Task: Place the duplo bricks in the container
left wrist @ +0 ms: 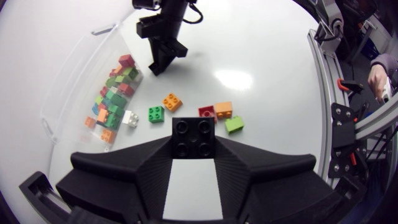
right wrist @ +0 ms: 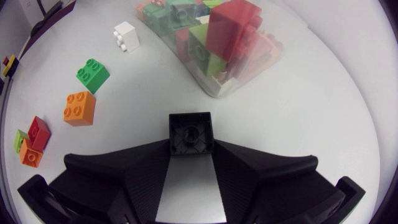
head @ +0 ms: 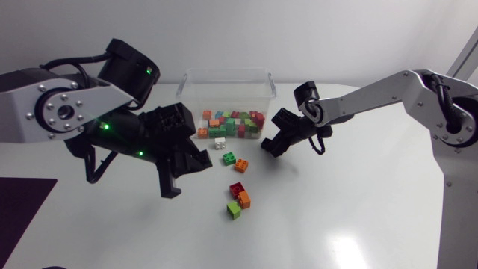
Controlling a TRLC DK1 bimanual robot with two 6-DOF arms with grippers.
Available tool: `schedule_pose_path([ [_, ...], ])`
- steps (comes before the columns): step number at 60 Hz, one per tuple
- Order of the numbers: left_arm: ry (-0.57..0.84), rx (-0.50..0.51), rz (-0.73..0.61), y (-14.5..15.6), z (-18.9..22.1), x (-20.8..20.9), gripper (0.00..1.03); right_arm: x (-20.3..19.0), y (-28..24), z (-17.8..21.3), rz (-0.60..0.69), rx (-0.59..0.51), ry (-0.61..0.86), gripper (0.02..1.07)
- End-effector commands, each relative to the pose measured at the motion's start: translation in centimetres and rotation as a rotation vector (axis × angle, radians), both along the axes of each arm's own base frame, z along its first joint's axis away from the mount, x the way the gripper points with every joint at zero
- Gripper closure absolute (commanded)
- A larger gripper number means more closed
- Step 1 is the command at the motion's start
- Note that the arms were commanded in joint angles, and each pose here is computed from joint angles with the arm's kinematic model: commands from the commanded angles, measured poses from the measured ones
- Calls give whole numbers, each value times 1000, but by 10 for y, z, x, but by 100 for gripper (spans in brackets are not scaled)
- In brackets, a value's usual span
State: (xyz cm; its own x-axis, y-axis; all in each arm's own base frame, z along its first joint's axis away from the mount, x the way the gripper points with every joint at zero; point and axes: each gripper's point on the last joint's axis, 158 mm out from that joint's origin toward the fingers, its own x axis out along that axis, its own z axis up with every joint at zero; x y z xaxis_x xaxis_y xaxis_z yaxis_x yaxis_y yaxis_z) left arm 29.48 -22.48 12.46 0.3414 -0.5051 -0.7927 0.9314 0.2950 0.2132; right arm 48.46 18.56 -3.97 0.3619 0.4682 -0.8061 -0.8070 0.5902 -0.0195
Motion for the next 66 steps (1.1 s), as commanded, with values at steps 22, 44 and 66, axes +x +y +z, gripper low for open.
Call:
schedule_pose_path([
  [22, -127, -186, 225, 0, 43, 126, 87, -52, -10, 66, 0, 17, -52, 70],
  [44, -186, -260, 329, 4, 71, 211, 87, -103, 8, 146, 24, 60, -135, 70],
  [66, -184, -266, 385, 14, 61, 258, 87, -131, 28, 206, 34, 116, -209, 70],
])
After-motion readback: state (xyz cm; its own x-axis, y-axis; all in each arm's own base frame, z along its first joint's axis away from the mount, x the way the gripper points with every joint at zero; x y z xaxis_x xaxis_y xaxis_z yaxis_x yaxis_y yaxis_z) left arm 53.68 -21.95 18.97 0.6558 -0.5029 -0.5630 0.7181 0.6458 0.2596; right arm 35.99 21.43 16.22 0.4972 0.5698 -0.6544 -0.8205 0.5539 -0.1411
